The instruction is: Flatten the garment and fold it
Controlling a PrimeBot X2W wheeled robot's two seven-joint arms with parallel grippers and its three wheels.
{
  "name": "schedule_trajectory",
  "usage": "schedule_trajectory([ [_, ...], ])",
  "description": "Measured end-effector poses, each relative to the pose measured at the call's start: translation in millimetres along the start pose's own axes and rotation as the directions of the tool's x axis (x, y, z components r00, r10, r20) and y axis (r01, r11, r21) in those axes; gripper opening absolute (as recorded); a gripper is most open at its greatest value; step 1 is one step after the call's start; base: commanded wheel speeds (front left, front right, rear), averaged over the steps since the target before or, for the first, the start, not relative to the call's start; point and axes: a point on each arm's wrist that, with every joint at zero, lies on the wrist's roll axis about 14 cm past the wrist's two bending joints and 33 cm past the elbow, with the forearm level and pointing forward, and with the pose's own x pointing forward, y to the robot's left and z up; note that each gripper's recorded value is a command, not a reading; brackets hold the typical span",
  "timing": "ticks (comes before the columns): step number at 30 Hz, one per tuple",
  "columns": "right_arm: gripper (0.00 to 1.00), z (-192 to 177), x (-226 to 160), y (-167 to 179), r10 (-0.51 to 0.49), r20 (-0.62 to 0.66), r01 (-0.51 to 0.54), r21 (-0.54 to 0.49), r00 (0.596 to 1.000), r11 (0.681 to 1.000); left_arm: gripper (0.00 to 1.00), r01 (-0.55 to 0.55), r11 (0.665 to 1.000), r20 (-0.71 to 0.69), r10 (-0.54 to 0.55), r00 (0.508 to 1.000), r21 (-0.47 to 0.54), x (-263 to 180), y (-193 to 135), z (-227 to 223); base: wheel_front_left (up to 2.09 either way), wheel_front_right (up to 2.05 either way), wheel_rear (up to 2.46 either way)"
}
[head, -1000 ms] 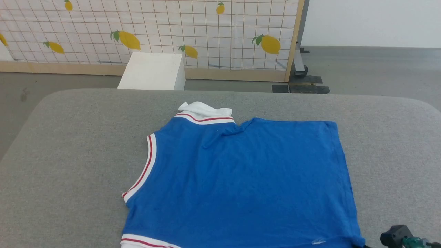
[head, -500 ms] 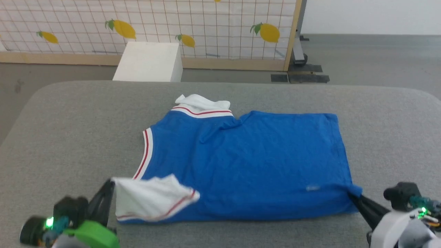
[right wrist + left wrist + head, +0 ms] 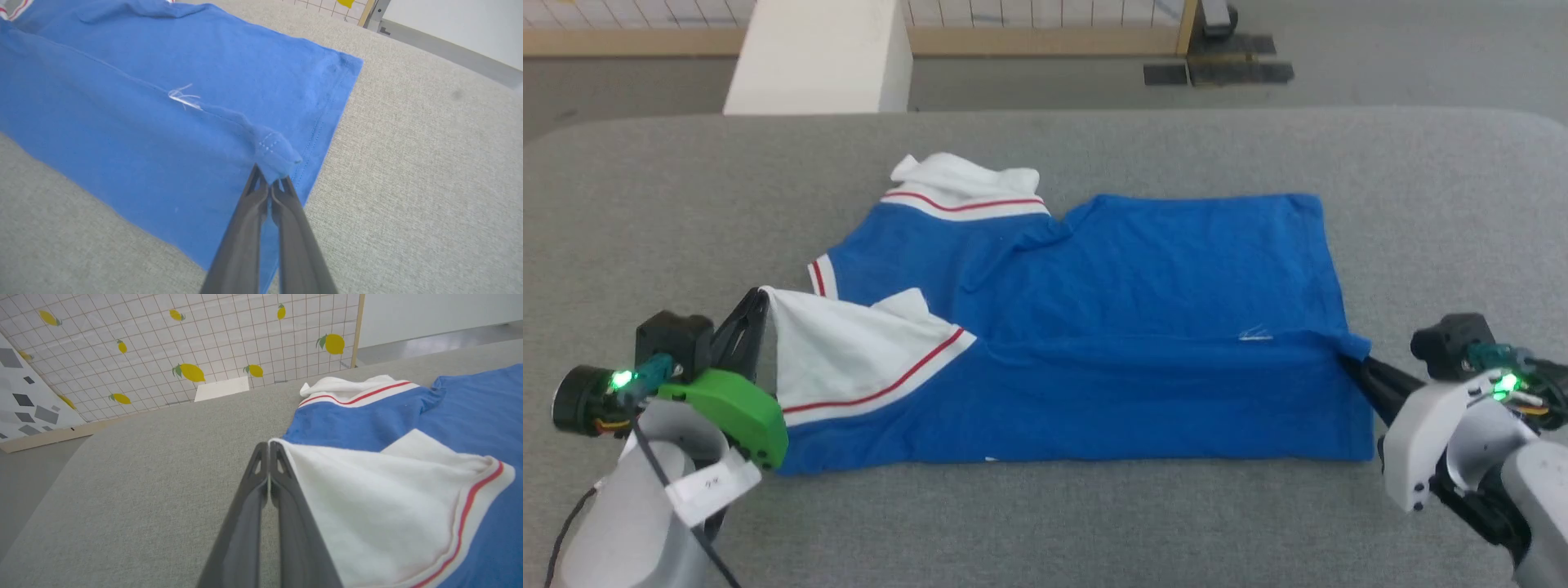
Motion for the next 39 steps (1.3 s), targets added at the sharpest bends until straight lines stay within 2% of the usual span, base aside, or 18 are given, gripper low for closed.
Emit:
schedule_trajectory([
  [9,0.0,-48,29,-23,-0.025,-0.183,0.02,-0.029,0.983,0.999,0.0,0.05,0.998,-0.198,-0.054,0.979,-0.023,32,-16,-73,0.0,0.0,0.0],
  [12,0.0,-53,36,-23,-0.016,-0.194,0.011,-0.029,0.981,1.0,0.0,0.054,0.998,-0.263,-0.058,0.963,-0.023,30,-18,-97,0.0,0.0,0.0],
  [17,0.02,-50,37,-19,-0.004,-0.177,-0.001,-0.033,0.984,0.999,0.0,0.049,0.999,-0.267,-0.052,0.962,-0.017,31,-15,-98,0.0,0.0,0.0],
  [18,0.4,-47,36,-18,-0.003,-0.166,-0.002,-0.033,0.986,0.999,0.22,0.046,0.999,-0.264,-0.049,0.963,-0.017,30,-14,-96,0.0,0.0,0.0],
  [19,0.52,-45,35,-18,-0.003,-0.159,-0.002,-0.035,0.987,0.999,0.99,0.044,0.999,-0.262,-0.046,0.964,-0.013,29,-13,-95,0.0,0.0,0.0],
  [20,0.98,-42,34,-17,-0.002,-0.15,-0.004,-0.038,0.989,0.999,1.0,0.044,0.999,-0.258,-0.043,0.965,-0.005,27,-11,-92,0.0,0.0,0.0],
  [26,1.0,-5,25,-22,-0.025,-0.013,0.024,-0.051,1.0,0.998,1.0,0.018,0.999,-0.172,-0.009,0.985,0.052,21,11,-54,0.0,0.0,0.0],
  [31,1.0,21,12,-20,-0.031,0.073,0.036,-0.066,0.997,0.997,1.0,0.035,0.995,-0.097,-0.026,0.995,0.098,18,16,-10,0.0,0.0,0.0],
  [36,1.0,31,3,-12,-0.018,0.104,0.026,-0.08,0.994,0.996,1.0,0.079,0.992,-0.187,-0.06,0.981,0.094,15,15,17,0.0,0.0,0.0],
  [39,1.0,34,2,-7,-0.008,0.106,0.017,-0.089,0.994,0.996,1.0,0.122,0.99,-0.296,-0.095,0.951,0.075,9,10,22,0.0,0.0,0.0],
])
